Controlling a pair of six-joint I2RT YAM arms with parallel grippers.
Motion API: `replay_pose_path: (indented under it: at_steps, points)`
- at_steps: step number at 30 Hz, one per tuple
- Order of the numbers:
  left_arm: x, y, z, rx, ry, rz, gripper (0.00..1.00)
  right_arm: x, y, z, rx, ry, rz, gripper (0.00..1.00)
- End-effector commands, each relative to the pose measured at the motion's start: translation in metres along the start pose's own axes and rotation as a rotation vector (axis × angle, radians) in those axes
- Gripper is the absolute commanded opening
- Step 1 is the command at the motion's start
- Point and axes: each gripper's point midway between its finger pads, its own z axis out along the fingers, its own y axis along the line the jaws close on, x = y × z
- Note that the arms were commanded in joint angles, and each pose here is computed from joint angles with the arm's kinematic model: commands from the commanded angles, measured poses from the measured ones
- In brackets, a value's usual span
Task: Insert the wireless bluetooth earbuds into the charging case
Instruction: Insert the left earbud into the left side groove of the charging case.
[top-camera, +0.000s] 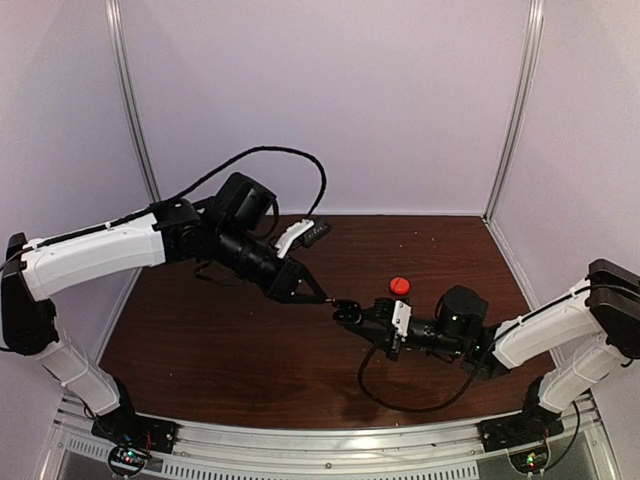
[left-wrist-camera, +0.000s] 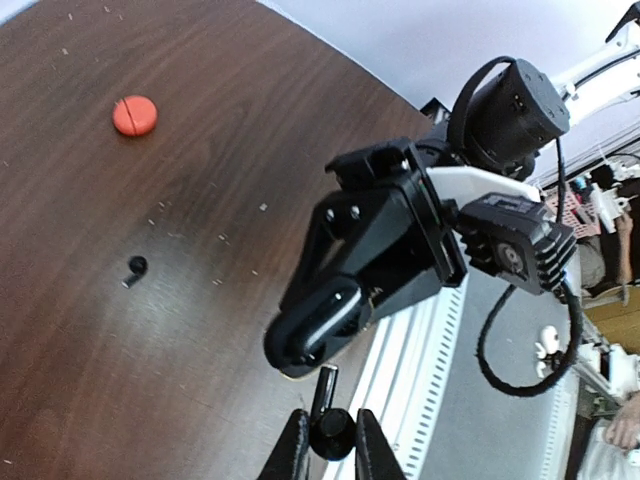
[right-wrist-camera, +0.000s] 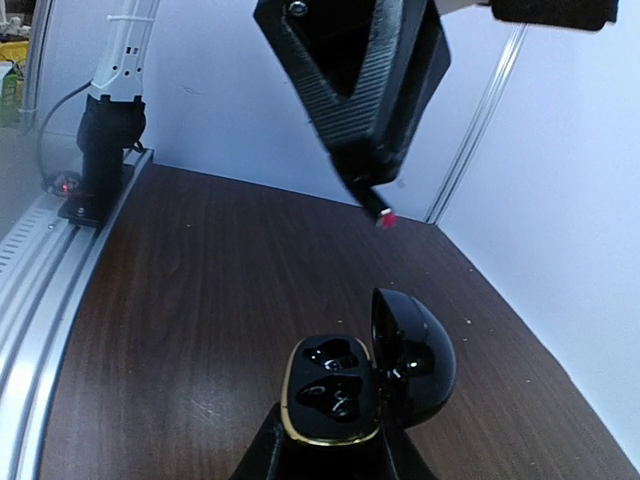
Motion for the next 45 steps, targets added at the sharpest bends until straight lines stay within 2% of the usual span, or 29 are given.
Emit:
replay_pose_path:
  at_steps: [1,10,18,21,29,36,45]
  points:
    - [0.004,0.021,-0.017,-0.203,0.066,0.291,0.03,-0.012,0.025,0.002,-0.171,-0.004,0.171,0.00]
    - [0.035,0.009,-0.006,-0.281,0.214,0.614,0.04,-0.017,0.040,-0.005,-0.343,0.039,0.464,0.00]
    - [0.045,-0.003,-0.007,-0.300,0.233,0.787,0.03,-0.003,0.049,0.001,-0.421,0.122,0.643,0.00]
    - [0.050,-0.004,0.000,-0.321,0.260,0.860,0.03,-0.006,0.053,0.001,-0.454,0.116,0.674,0.00]
    - [0.046,-0.025,0.008,-0.295,0.222,0.986,0.03,-0.010,0.057,0.001,-0.493,0.098,0.730,0.00]
    - [0.048,-0.032,0.014,-0.329,0.238,1.089,0.03,-0.012,0.059,0.002,-0.516,0.089,0.756,0.00]
    - [0.060,-0.034,0.023,-0.338,0.291,1.151,0.02,-0.013,0.059,0.002,-0.526,0.093,0.766,0.00]
